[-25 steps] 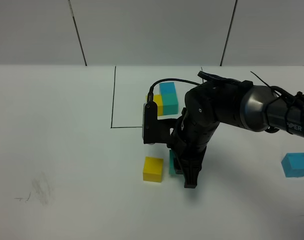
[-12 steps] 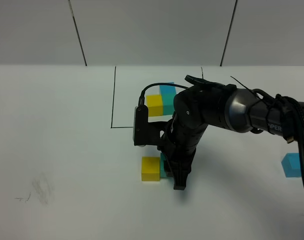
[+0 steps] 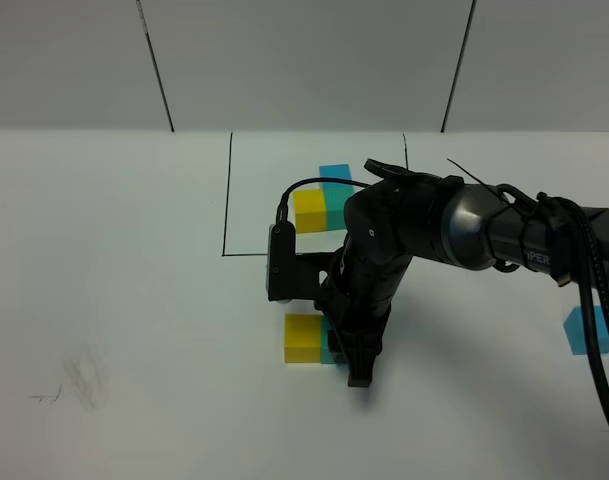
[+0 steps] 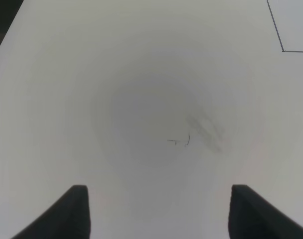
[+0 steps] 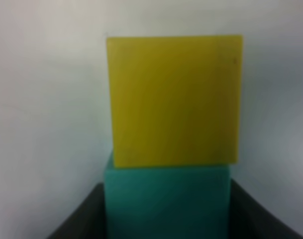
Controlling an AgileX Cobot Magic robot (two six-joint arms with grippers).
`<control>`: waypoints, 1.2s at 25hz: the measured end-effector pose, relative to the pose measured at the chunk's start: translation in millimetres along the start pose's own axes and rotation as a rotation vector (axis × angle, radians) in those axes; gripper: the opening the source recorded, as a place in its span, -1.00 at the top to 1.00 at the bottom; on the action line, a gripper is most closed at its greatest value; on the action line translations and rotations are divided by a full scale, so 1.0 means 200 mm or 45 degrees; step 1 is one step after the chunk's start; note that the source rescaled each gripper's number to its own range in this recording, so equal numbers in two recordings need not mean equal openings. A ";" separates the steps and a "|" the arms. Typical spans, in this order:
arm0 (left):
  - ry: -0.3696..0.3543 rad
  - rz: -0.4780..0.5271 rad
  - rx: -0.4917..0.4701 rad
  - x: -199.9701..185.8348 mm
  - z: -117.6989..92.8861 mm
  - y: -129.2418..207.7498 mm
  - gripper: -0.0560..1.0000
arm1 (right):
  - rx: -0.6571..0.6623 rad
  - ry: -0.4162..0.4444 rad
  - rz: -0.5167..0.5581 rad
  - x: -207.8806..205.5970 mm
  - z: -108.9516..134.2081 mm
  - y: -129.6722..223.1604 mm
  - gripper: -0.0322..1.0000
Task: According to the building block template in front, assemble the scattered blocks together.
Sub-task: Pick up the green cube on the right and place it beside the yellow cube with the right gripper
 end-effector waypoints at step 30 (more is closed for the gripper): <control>0.000 0.000 0.000 0.00 0.00 0.00 0.21 | 0.136 0.061 0.019 -0.09 -0.04 -0.01 -0.82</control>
Point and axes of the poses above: a point on each arm's last joint axis where the gripper is mounted, x pointing out along that axis toward the gripper, z along the wrist's bending axis when the last joint is at zero, y = z × x, the point moved 5 cm from there along x, pointing out along that axis toward the gripper, and after that the axes turned 10 degrees about x, right-handed, at the moved point
